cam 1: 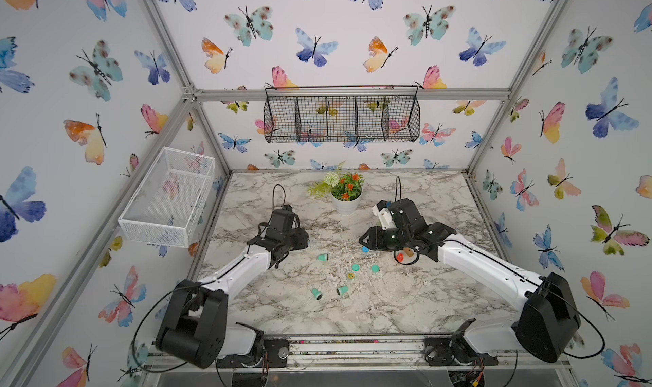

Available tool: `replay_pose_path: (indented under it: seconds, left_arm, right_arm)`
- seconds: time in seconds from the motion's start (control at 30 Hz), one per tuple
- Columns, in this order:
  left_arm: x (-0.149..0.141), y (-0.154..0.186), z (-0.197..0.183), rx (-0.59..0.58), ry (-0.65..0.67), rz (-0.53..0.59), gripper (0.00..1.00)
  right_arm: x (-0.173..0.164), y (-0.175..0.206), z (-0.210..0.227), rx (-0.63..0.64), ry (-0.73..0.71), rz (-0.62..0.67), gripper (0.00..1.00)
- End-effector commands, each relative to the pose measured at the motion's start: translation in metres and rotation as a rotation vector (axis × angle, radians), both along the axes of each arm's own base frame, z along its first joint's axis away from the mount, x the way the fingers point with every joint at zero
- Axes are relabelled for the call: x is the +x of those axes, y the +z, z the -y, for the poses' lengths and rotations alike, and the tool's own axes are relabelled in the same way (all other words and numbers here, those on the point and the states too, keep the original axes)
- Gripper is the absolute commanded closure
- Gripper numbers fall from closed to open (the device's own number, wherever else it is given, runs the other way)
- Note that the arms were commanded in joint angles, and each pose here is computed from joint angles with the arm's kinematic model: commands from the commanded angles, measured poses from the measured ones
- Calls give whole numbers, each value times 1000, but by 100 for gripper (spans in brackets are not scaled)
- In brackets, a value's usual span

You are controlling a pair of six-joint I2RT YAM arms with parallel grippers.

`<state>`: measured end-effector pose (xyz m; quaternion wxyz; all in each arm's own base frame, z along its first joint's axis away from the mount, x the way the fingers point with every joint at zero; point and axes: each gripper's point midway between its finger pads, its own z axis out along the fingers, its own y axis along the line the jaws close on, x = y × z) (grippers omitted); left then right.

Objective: Close the stamp cap
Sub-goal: Pick up the stamp from the center of the board.

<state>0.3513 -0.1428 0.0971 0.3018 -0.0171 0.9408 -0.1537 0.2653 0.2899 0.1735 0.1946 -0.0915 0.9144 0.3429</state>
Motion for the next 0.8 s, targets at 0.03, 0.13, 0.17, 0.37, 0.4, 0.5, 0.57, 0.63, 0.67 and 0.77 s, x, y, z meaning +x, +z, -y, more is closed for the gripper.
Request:
replay_pose_path:
  seconds: [0.03,0.13,0.17,0.37,0.4,0.5,0.57,0.63,0.67,0.77]
  left_arm:
    - [10,-17,-6,173,-89,-94,50]
    - [30,-32,-24,325,-66,-128,46]
    - [37,-37,-28,355,-58,-142,45]
    - [64,-57,-60,410,35,-204,35]
    - [65,-60,-63,390,41,-216,34]
    - [64,-75,-78,402,75,-280,33]
    - [58,-83,-81,382,87,-323,35]
    - [52,-88,-77,336,83,-343,39]
    - [49,-90,-75,324,82,-348,40]
    - [41,-92,-71,288,78,-361,47]
  right_arm:
    - [-3,1,0,-21,29,-2,60]
    - [-3,1,-1,-17,32,1,60]
    - [-2,0,-1,-16,33,0,60]
    - [-5,-1,-3,-32,63,-10,60]
    - [-5,-2,-2,-37,63,-8,61]
    - [-5,-3,-1,-41,62,-5,60]
    - [-6,-4,-1,-45,67,-9,61]
    - [-5,-4,0,-52,68,-6,61]
    - [-4,-4,0,-55,66,-4,61]
    - [-3,-4,1,-61,65,1,61]
